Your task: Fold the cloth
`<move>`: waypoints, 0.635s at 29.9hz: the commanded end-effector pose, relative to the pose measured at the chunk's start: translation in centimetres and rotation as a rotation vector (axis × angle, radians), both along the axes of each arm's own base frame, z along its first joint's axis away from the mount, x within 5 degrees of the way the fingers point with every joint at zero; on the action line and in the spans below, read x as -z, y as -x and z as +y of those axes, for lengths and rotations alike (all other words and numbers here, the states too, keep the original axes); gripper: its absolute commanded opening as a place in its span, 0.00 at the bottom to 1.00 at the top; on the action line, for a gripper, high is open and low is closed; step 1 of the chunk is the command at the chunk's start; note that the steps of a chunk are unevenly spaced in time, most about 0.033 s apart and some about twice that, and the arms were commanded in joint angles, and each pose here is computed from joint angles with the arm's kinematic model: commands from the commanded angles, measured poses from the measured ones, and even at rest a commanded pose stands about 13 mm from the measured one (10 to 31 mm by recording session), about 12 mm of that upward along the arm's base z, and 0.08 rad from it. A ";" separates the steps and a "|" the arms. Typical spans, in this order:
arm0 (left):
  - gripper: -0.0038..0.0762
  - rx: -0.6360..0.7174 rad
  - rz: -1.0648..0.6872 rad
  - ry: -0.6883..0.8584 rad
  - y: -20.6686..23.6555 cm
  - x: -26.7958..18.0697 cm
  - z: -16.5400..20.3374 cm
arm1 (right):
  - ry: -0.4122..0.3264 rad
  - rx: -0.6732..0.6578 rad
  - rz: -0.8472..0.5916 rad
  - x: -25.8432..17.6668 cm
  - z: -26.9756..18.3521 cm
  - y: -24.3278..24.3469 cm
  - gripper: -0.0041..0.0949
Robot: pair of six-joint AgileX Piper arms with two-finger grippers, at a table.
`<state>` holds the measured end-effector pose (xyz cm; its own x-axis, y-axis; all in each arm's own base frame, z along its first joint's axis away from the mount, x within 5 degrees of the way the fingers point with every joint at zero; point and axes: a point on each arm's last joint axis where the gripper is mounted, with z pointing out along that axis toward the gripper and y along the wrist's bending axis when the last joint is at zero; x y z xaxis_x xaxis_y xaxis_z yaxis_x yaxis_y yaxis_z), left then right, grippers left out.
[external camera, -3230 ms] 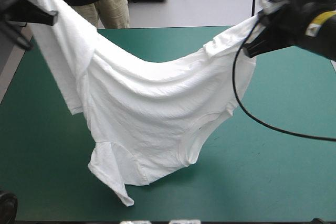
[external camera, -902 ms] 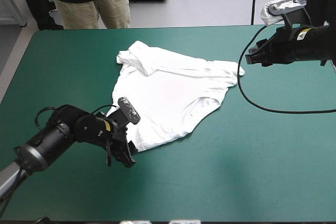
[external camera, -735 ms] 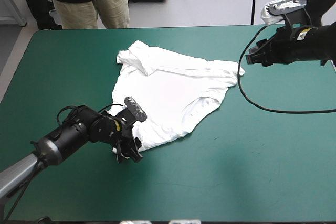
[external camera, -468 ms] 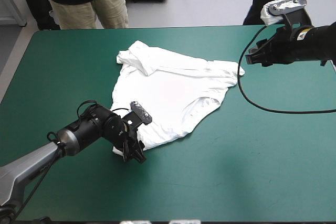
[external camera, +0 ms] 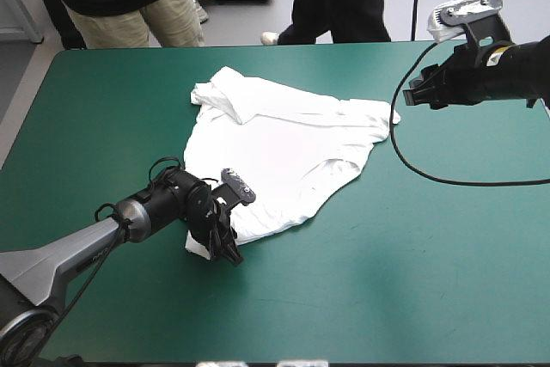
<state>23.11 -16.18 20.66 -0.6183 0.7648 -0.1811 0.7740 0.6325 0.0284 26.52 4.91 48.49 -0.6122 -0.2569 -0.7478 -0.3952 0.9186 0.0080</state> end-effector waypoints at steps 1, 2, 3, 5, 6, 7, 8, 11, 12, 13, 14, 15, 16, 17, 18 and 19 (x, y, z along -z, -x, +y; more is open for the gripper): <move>0.03 -0.010 0.065 -0.018 0.6 0.2 0.1 | 0.015 0.021 -0.084 -1.5 -0.5 0.9 0.54; 0.04 -0.012 0.068 -0.019 0.7 0.2 0.1 | 0.018 0.023 -0.078 -1.2 -0.5 0.4 0.54; 0.04 -0.016 0.070 -0.017 0.7 0.2 0.1 | 0.018 0.024 -0.075 -1.0 -0.4 0.0 0.54; 0.04 -0.025 0.072 -0.015 0.7 0.2 0.1 | 0.015 0.024 -0.055 -0.3 -0.3 -1.2 0.54; 0.04 -0.028 0.072 -0.014 0.7 0.2 0.1 | 0.013 0.022 -0.032 0.4 -0.2 -2.1 0.54; 0.04 -0.028 0.074 -0.015 0.7 0.2 0.1 | 0.013 0.021 -0.009 1.1 -0.1 -2.9 0.54; 0.04 -0.031 0.076 -0.016 0.7 0.2 0.1 | 0.017 0.021 0.023 2.1 0.0 -4.0 0.54; 0.04 -0.034 0.079 -0.018 0.7 0.2 0.1 | 0.020 0.019 0.129 5.7 0.5 -7.7 0.54; 0.04 -0.036 0.083 -0.018 0.8 0.2 0.1 | 0.016 0.018 0.162 7.0 0.6 -8.9 0.54; 0.04 -0.036 0.085 -0.019 0.8 0.2 0.1 | 0.009 0.017 0.181 8.0 0.8 -9.8 0.54; 0.04 -0.037 0.088 -0.019 0.8 0.2 0.1 | 0.006 0.019 0.208 9.4 1.0 -11.0 0.54; 0.04 -0.039 0.088 -0.019 0.8 0.2 0.1 | 0.006 0.022 0.216 10.3 1.1 -11.8 0.54; 0.04 -0.040 0.089 -0.017 0.8 0.2 0.1 | 0.006 0.026 0.226 11.1 1.1 -12.5 0.54; 0.04 -0.041 0.091 -0.016 0.8 0.2 0.1 | 0.003 0.034 0.240 12.3 1.2 -13.4 0.54; 0.04 -0.038 0.094 -0.010 0.9 0.2 0.0 | 0.003 0.038 0.247 13.0 1.2 -13.9 0.54; 0.04 -0.048 0.099 -0.004 0.9 0.2 0.0 | 0.005 0.040 0.258 13.8 1.4 -14.5 0.54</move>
